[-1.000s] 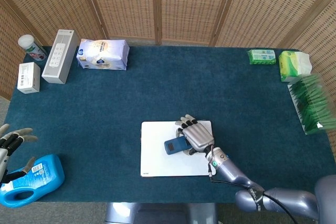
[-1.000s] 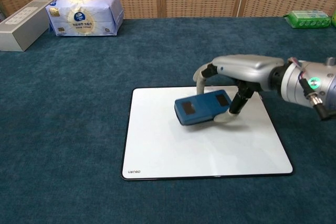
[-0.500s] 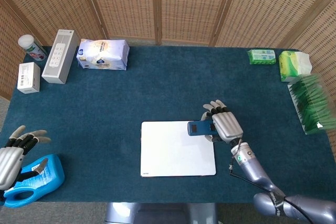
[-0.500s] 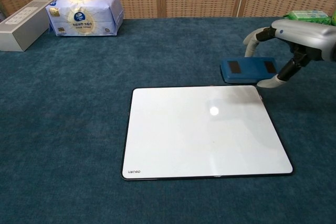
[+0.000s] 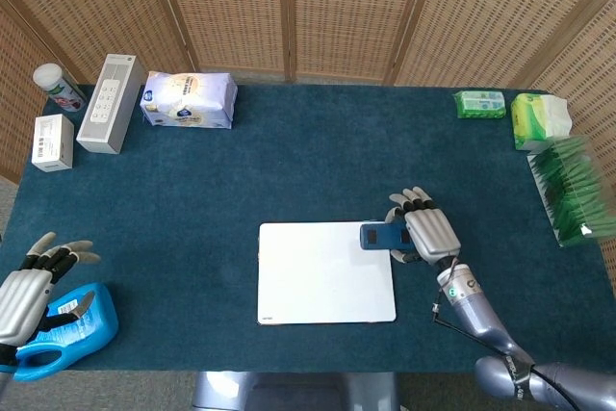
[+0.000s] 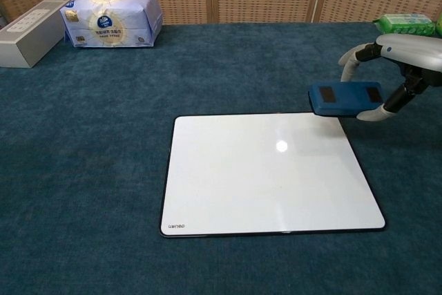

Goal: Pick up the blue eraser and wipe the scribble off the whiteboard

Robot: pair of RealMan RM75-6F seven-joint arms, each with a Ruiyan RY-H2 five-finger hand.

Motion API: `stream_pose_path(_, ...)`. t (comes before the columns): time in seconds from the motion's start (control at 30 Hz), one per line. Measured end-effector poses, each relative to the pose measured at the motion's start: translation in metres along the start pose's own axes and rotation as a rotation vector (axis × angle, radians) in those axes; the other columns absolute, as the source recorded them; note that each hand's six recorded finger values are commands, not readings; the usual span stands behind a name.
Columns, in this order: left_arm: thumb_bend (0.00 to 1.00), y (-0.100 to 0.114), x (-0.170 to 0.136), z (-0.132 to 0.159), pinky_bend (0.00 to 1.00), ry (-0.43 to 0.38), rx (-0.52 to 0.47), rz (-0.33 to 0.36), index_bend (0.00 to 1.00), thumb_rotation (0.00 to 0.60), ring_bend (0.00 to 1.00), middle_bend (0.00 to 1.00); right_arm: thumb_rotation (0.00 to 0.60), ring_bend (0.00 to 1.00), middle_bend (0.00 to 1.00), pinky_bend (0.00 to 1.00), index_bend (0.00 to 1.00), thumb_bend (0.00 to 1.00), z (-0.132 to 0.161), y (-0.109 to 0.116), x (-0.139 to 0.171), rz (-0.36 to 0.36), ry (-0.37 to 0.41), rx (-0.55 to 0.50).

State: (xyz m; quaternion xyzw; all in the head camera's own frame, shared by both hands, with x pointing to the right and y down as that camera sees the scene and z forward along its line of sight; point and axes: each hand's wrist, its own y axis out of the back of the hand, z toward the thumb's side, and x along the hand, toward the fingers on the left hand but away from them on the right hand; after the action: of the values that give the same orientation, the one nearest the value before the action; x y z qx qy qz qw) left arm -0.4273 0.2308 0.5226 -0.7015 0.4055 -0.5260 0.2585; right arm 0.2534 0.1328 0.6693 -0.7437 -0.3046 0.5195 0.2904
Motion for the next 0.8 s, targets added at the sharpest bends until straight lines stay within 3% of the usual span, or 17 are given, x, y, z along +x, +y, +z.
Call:
stream_pose_path(0.53,0.43,-0.002,-0.002,-0.003,0.06,0.015,0.001,-0.008,0.31,0.600,0.22,0.24,0.600,0.00,0.15,0.00,0.47,0.21,-0.044,0.000,-0.014,0.021,-0.104,0.023)
stream_pose_path(0.8,0.43,-0.002,-0.002,-0.001,0.06,0.015,0.007,-0.007,0.31,0.600,0.22,0.24,0.600,0.00,0.10,0.00,0.28,0.21,-0.061,0.004,-0.011,0.024,-0.133,0.037)
